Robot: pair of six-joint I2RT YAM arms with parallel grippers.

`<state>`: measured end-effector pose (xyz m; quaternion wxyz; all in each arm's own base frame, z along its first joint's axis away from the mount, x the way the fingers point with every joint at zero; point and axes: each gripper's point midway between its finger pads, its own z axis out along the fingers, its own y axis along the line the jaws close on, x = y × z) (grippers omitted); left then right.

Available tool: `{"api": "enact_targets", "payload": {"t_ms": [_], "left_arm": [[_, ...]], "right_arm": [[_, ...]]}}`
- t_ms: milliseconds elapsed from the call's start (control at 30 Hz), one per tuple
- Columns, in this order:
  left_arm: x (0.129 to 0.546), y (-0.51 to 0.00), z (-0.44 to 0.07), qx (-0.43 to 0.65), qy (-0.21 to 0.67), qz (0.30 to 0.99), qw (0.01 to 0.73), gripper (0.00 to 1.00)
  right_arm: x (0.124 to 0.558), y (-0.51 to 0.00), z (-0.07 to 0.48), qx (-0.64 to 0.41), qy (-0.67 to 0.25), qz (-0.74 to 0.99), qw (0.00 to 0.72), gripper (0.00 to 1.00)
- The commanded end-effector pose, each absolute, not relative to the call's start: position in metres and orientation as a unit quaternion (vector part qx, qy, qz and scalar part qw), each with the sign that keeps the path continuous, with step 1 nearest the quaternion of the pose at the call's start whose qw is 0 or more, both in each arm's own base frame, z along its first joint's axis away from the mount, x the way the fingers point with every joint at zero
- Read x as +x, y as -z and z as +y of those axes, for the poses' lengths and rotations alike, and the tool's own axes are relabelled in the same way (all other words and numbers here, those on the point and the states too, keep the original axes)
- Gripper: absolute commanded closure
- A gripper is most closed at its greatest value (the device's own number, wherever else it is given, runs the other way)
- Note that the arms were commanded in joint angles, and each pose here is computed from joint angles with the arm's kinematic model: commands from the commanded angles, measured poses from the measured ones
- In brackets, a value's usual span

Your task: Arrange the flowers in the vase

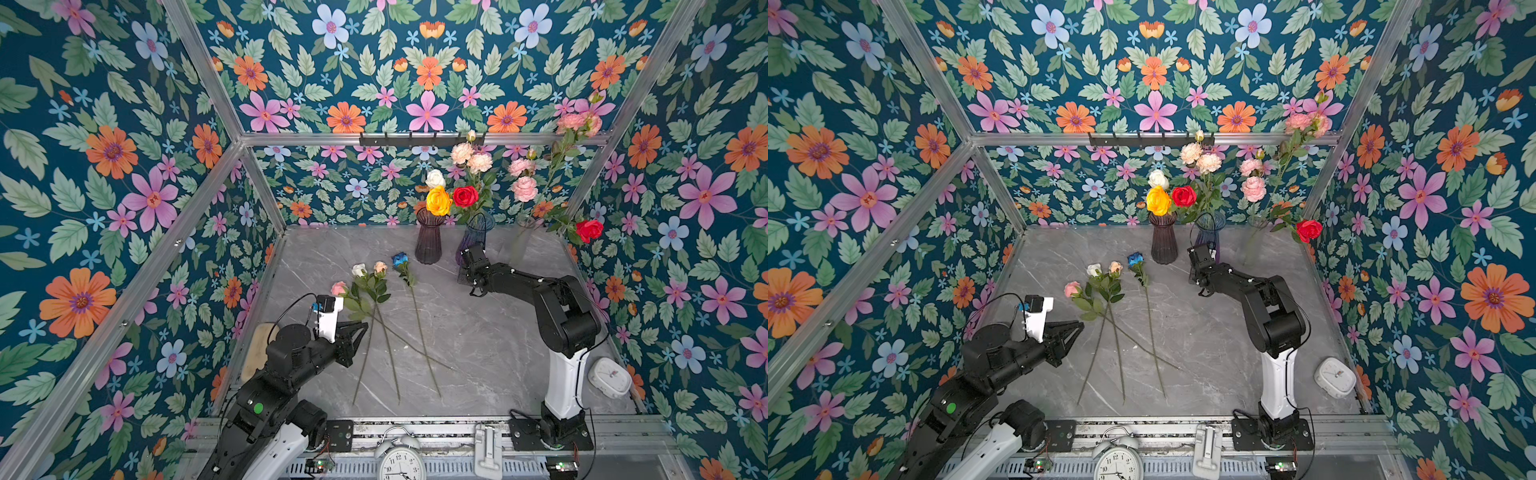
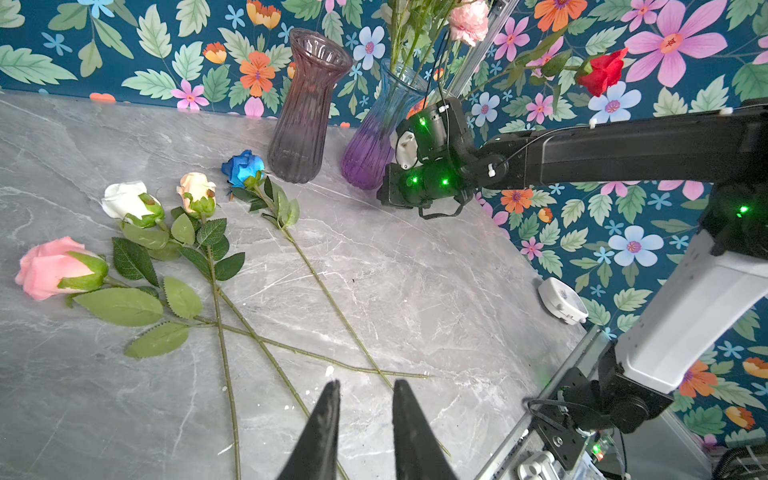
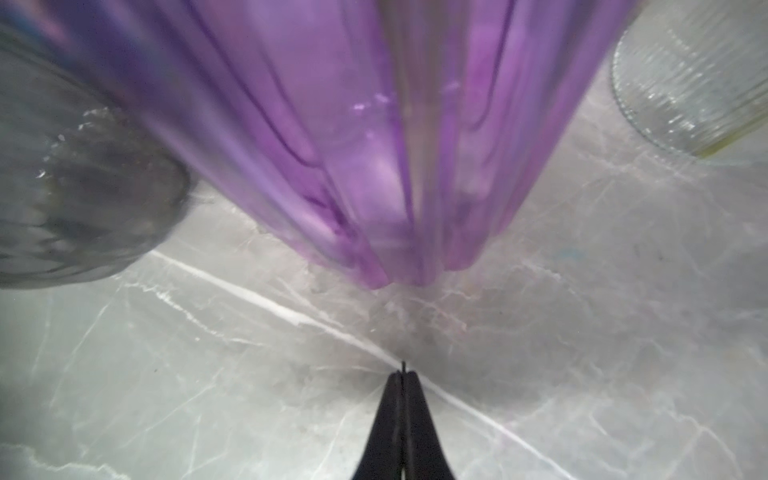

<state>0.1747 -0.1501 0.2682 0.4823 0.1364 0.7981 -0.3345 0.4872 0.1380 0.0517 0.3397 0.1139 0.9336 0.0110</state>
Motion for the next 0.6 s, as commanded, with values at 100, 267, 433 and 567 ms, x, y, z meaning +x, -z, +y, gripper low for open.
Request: {"api": "enact_targets", "payload": {"t_ms": [100, 267, 433, 567], "left_arm": [[0.176, -0.268, -0.149, 0.134, 0.330, 0.799, 0.484, 0.74], [0.178, -0.265, -0.148, 0.130, 0.324, 0.803, 0.483, 0.73], [0.182, -0.260, -0.148, 0.128, 0.315, 0.814, 0.472, 0.73], [0.189, -0.268, -0.156, 0.122, 0.327, 0.814, 0.464, 0.73]], "right_arm": [[0.487, -0.047, 0.130, 0.143, -0.015, 0.934, 0.328, 1.00], [0.485, -0.051, 0.130, 0.138, -0.025, 0.933, 0.332, 1.00], [0.455, -0.070, 0.133, 0.107, -0.044, 0.932, 0.344, 1.00], [0.407, -0.096, 0.124, 0.111, -0.084, 0.919, 0.370, 1.00]]}}
